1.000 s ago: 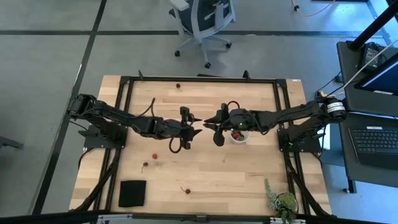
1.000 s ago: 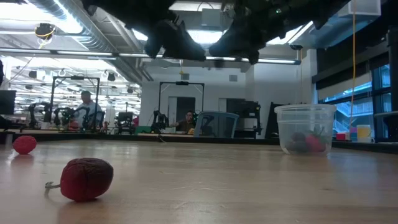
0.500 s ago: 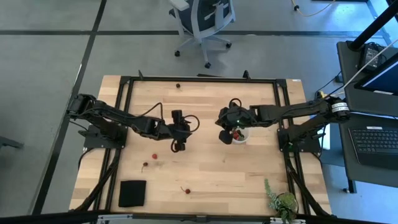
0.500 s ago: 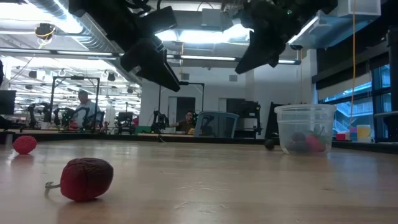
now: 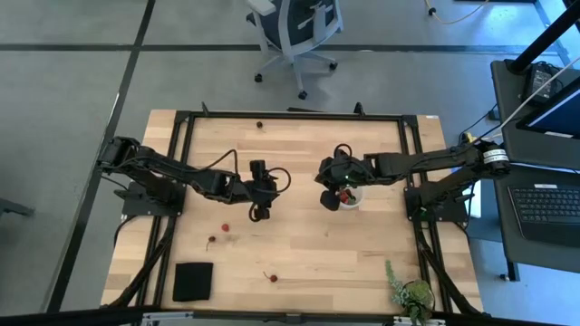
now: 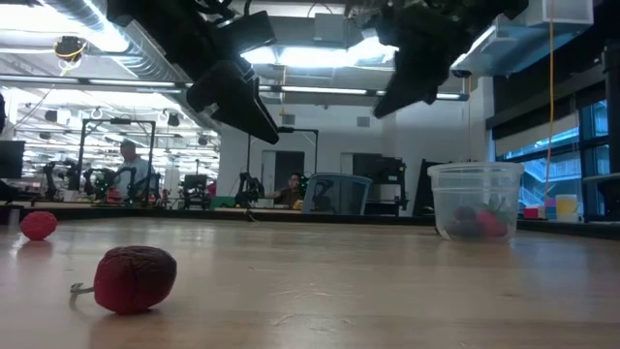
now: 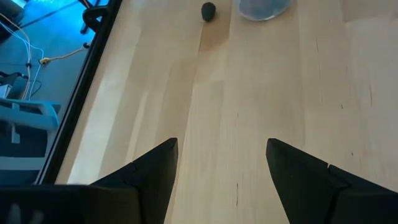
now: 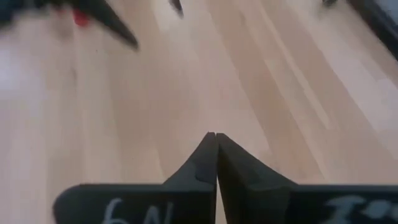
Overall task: Pick and placing Produce into tupperware
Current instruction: Put the blackberry into the transparent bucket
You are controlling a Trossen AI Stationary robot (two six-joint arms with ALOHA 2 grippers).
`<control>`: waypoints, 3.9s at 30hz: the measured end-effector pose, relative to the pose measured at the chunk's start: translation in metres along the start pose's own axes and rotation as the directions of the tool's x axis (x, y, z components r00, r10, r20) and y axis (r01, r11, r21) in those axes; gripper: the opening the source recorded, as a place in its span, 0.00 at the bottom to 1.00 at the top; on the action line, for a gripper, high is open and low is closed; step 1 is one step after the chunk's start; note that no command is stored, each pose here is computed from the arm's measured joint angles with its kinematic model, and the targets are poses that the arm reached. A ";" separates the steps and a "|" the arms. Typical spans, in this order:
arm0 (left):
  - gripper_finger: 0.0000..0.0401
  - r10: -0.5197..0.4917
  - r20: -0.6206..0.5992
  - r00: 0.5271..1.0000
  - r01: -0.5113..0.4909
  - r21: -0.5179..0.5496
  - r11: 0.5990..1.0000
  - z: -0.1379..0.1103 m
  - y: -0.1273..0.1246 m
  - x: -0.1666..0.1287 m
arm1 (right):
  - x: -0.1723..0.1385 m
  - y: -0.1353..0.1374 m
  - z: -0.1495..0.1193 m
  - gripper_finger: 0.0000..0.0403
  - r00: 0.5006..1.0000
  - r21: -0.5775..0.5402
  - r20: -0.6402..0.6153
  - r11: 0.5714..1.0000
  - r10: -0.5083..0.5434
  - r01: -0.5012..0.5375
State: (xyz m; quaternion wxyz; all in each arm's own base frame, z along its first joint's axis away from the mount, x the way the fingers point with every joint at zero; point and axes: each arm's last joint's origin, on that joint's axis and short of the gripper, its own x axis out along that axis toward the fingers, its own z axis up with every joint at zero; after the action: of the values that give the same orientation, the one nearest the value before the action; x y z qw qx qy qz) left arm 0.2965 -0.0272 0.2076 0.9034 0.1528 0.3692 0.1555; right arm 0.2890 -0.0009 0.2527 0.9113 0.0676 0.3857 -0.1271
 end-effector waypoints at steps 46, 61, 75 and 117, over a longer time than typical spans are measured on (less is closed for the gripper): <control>0.59 -0.107 -0.030 0.994 0.106 -0.026 0.994 -0.004 -0.003 0.000 | -0.066 -0.097 0.044 0.76 0.866 -0.109 -0.465 0.982 -0.186 0.153; 0.59 -0.107 -0.033 0.994 0.107 -0.025 0.994 -0.004 -0.003 0.000 | 0.013 -0.100 -0.037 0.76 0.824 -0.179 -0.543 0.981 -0.161 0.073; 0.59 -0.107 -0.033 0.994 0.106 -0.024 0.994 -0.004 -0.003 0.000 | 0.021 -0.093 -0.043 0.76 0.858 -0.108 -0.512 0.994 -0.038 -0.020; 0.59 -0.104 -0.033 0.994 0.103 -0.024 0.994 -0.004 -0.003 0.000 | 0.015 -0.102 -0.031 0.76 0.867 -0.210 -0.494 0.977 -0.067 -0.044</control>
State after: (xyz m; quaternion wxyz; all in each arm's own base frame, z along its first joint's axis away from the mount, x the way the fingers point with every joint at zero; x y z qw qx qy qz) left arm 0.2943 -0.0294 0.2034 0.9055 0.1208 0.3902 0.1149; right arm 0.2484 -0.0943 0.2177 0.7819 -0.0030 0.6197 -0.0683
